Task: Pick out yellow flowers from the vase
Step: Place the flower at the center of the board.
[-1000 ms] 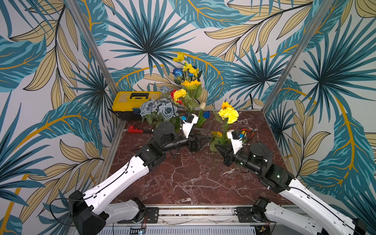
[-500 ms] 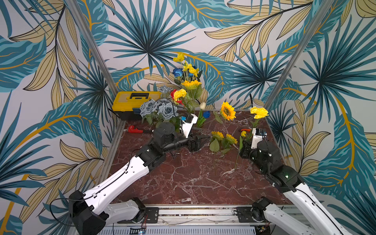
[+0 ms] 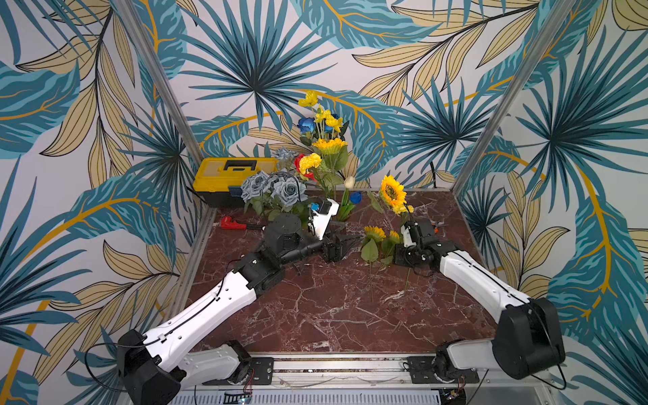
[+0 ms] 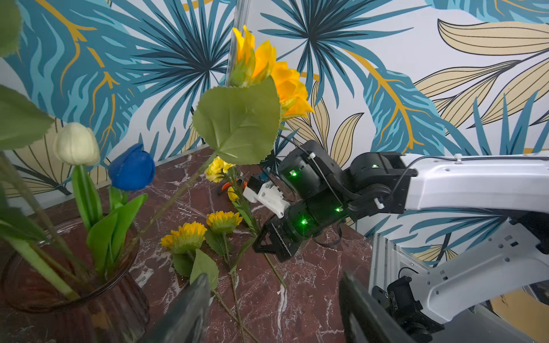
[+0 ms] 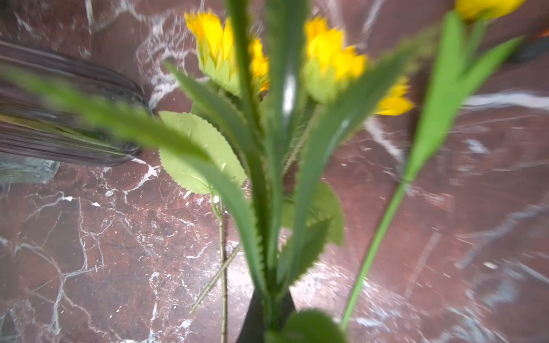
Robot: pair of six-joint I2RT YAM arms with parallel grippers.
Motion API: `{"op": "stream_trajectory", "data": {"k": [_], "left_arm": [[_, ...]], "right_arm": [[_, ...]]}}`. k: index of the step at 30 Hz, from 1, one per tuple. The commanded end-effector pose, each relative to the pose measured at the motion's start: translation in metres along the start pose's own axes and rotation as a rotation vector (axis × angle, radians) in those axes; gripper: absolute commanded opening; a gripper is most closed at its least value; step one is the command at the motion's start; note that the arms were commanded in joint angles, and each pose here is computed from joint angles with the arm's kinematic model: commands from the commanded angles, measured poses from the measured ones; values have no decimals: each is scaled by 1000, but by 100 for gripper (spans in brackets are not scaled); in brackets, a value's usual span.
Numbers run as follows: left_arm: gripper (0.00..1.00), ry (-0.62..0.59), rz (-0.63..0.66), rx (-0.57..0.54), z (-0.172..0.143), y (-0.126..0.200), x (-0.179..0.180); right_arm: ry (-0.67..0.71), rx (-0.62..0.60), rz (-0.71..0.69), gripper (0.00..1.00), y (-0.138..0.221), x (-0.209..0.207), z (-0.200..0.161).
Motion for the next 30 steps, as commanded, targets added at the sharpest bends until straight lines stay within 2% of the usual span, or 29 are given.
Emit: {"op": "stream_trajectory", "data": {"k": [1, 7, 11, 16, 22, 26, 30], "left_arm": [[70, -16, 42, -41, 6, 8, 3], [70, -11, 126, -78, 9, 7, 18], [70, -13, 139, -78, 9, 4, 21], [71, -10, 143, -69, 7, 1, 23], [72, -8, 140, -63, 6, -2, 23], [72, -17, 150, -57, 7, -7, 27], [72, -35, 163, -49, 9, -17, 31]], "right_arm": [[18, 73, 73, 0, -14, 10, -4], [15, 137, 52, 0, -32, 5, -7], [14, 172, 48, 0, -40, 3, -11], [14, 185, 43, 15, -41, 2, -14], [13, 180, 19, 26, -36, -2, -15], [7, 145, 21, 31, -26, 0, -11], [-4, 89, 20, 42, -9, 1, -7]]}}
Point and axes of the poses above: each gripper's point midway between its finger pads, its own y axis back along the fingers, its own x axis along the line the jaws close on, z = x × y, the point moved 2 cm from there along y, back along the fingers, and after that the axes turned 15 degrees about y, right-handed, at the moved point
